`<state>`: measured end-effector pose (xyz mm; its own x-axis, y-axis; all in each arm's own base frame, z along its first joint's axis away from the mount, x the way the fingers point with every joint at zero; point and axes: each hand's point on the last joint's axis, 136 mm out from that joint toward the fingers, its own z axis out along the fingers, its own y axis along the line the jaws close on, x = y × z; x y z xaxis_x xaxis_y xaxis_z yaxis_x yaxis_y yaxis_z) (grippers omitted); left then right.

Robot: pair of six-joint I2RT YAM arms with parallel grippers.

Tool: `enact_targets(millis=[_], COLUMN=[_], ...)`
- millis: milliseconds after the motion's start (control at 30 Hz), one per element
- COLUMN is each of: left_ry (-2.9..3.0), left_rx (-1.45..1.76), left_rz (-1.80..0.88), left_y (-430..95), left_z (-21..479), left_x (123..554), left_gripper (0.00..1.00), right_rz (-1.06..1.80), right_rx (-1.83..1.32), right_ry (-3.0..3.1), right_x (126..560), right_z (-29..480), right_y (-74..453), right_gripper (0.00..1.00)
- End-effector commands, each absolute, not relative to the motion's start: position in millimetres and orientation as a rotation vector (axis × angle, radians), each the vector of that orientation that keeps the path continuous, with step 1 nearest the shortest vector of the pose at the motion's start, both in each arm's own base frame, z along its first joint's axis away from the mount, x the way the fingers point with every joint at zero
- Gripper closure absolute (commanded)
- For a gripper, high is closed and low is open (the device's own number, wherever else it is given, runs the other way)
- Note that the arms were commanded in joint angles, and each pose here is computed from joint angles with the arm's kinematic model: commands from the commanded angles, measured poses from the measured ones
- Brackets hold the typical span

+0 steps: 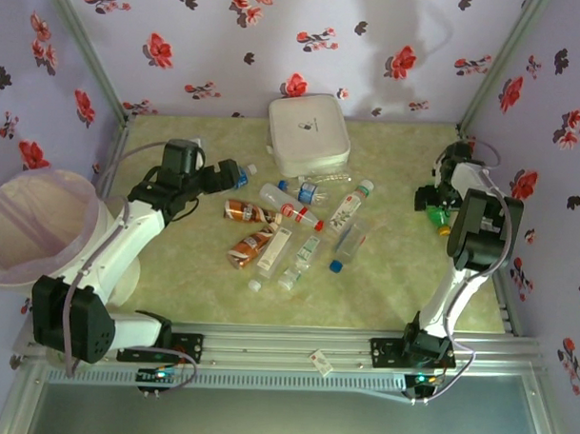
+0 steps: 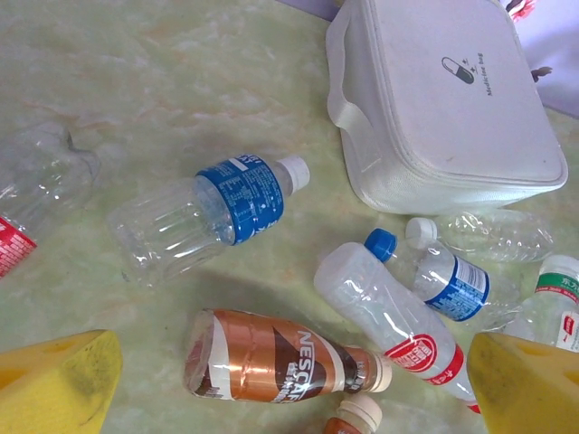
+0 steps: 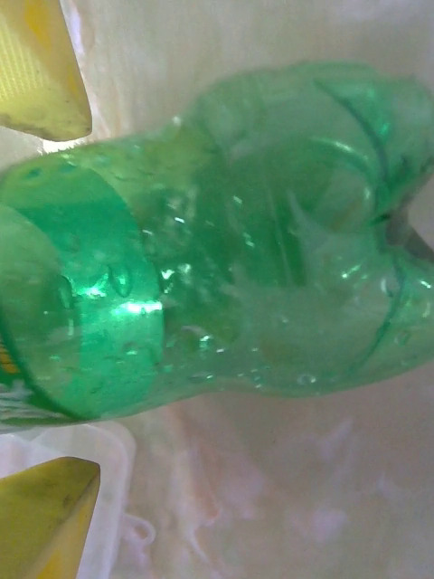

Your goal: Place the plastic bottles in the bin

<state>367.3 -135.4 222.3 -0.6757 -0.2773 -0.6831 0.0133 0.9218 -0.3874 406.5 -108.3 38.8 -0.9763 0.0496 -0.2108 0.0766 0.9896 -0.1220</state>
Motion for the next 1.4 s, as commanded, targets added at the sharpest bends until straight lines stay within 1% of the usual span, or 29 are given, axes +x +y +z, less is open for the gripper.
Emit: enact_targets(millis=[0, 167, 267, 367, 500, 633, 767, 867, 933, 1033, 1133, 1267, 1367], left_ry=[2.258, 2.256, 2.251, 2.249, 2.242, 2.227, 2.21, 2.168, 2.139, 2.094, 2.04, 1.984, 1.962], left_rx=[-0.195, -0.193, -0.196, -0.2, -0.213, -0.227, -0.229, -0.22, -0.189, -0.125, -0.035, 0.038, 0.074], left_rz=[-0.502, -0.506, -0.508, -0.512, -0.522, -0.536, -0.617, -0.746, -0.862, -1.03, -1.178, -1.371, -1.447], left_y=[-141, -144, -144, -144, -143, -142, -151, -168, -188, -225, -260, -293, -308], left_z=[233, 233, 232, 231, 235, 237, 243, 252, 259, 270, 281, 290, 290], left_x=[370, 375, 376, 375, 372, 369, 368, 371, 373, 372, 365, 354, 348], left_gripper=[0.02, 0.02, 0.02, 0.02, 0.02, 0.02, 0.02, 0.02, 0.01, 0.01, 0.01, 0.01, 0.01], right_rz=[-0.159, -0.16, -0.157, -0.139, -0.13, -0.128, -0.118, -0.037, 0.089, 0.348, 0.701, 1.004, 1.097], right_rx=[0.062, 0.065, 0.064, 0.063, 0.068, 0.065, 0.039, -0.01, -0.08, -0.2, -0.314, -0.485, -0.596], right_ry=[2.91, 2.934, 2.942, 2.958, 2.959, 2.957, 2.913, 2.82, 2.737, 2.584, 2.403, 2.237, 2.201], right_x=[415, 409, 407, 404, 403, 403, 401, 401, 398, 389, 374, 353, 341], right_z=[39, 31, 27, 27, 29, 41, 77, 113, 139, 169, 199, 221, 220], right_y=[-109, -108, -107, -105, -102, -99, -86, -55, -18, 44, 105, 162, 188], right_gripper=[0.1, 0.12, 0.19, 0.29, 0.35, 0.39, 0.4, 0.4, 0.4, 0.4, 0.4, 0.4, 0.4])
